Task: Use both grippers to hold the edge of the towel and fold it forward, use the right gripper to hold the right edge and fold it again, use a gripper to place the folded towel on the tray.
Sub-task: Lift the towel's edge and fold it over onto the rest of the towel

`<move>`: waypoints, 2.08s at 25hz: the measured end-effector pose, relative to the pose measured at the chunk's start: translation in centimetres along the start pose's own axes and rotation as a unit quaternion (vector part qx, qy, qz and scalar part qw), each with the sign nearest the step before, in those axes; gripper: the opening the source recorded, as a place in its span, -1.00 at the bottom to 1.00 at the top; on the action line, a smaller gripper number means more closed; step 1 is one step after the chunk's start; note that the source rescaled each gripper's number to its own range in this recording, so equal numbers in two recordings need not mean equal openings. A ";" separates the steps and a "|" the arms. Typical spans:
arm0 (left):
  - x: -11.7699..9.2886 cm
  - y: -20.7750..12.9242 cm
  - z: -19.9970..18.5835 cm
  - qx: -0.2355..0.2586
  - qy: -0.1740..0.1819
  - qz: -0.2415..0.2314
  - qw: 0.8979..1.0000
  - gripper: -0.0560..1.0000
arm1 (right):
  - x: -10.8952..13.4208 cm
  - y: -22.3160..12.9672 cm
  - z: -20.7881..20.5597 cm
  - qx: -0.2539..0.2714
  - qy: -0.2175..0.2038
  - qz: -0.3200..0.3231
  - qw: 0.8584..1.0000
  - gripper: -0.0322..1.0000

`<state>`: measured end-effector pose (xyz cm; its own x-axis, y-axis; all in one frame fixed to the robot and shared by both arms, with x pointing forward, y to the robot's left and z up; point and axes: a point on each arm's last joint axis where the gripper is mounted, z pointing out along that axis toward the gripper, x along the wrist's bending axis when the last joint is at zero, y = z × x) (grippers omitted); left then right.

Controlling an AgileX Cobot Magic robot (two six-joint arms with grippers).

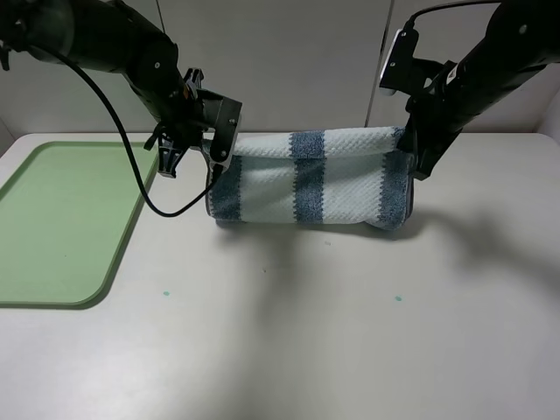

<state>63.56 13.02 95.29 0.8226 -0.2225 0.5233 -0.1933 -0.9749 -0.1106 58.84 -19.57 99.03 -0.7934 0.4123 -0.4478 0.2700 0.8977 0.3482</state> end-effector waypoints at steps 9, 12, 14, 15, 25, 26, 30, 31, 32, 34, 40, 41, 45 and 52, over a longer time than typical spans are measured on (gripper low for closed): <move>0.7 -0.6 0.2 -0.013 0.030 -0.011 0.999 -0.89 | 0.3 -0.4 2.5 0.004 0.005 0.004 1.000 -0.94; 0.9 -0.8 0.3 -0.017 0.040 -0.014 0.999 -0.89 | 0.3 -0.5 3.1 0.002 0.003 0.004 1.000 -0.94; 1.0 -0.9 0.3 -0.018 0.043 -0.015 0.999 -0.89 | 0.5 -0.6 3.5 0.005 0.006 0.004 1.000 -0.94; 1.0 -0.8 0.3 -0.019 0.045 -0.015 0.999 -0.89 | 0.5 -0.6 3.7 0.006 0.007 0.004 1.000 -0.94; 1.3 -0.8 0.3 -0.028 0.062 -0.016 0.998 -0.89 | 0.5 -0.6 4.0 0.002 0.002 0.004 1.000 -0.94; 1.3 -0.8 0.3 -0.028 0.062 -0.016 0.998 -0.89 | 0.5 -0.6 4.0 0.002 0.002 0.004 1.000 -0.94; 1.3 -0.8 0.3 -0.028 0.062 -0.016 0.998 -0.89 | 0.5 -0.6 4.0 0.001 0.001 0.004 1.000 -0.94; 1.3 -0.8 0.3 -0.028 0.062 -0.016 0.998 -0.88 | 0.5 -0.6 4.0 0.001 0.002 0.005 1.000 -0.92; 1.3 -0.8 0.3 -0.028 0.062 -0.016 0.998 -0.86 | 0.5 -0.6 4.0 0.001 0.003 0.008 1.000 -0.88; 1.3 -0.8 0.3 -0.028 0.062 -0.016 0.998 -0.77 | 0.5 -0.6 4.0 0.001 0.004 0.008 1.000 -0.60; 1.3 -0.8 0.3 -0.029 0.063 -0.022 0.997 -0.01 | 0.2 -0.3 4.0 -0.013 -0.011 0.043 0.999 0.83; 1.4 -0.7 0.3 -0.032 0.067 -0.029 0.997 0.18 | 0.2 -0.3 4.0 -0.016 -0.014 0.054 0.998 0.90; 1.9 -0.5 0.2 -0.049 0.092 -0.046 0.993 0.78 | 0.0 -0.1 4.0 -0.025 -0.023 0.074 0.997 0.98; 2.1 -0.3 0.2 -0.059 0.102 -0.068 0.991 0.99 | 0.0 -0.1 4.0 -0.025 -0.023 0.077 0.996 1.00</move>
<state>65.41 12.88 96.28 0.7232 -0.0703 0.6871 -0.1587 -0.9851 0.0663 61.02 -19.07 95.69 -0.7177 0.5531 -0.4230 0.3583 0.8143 0.4567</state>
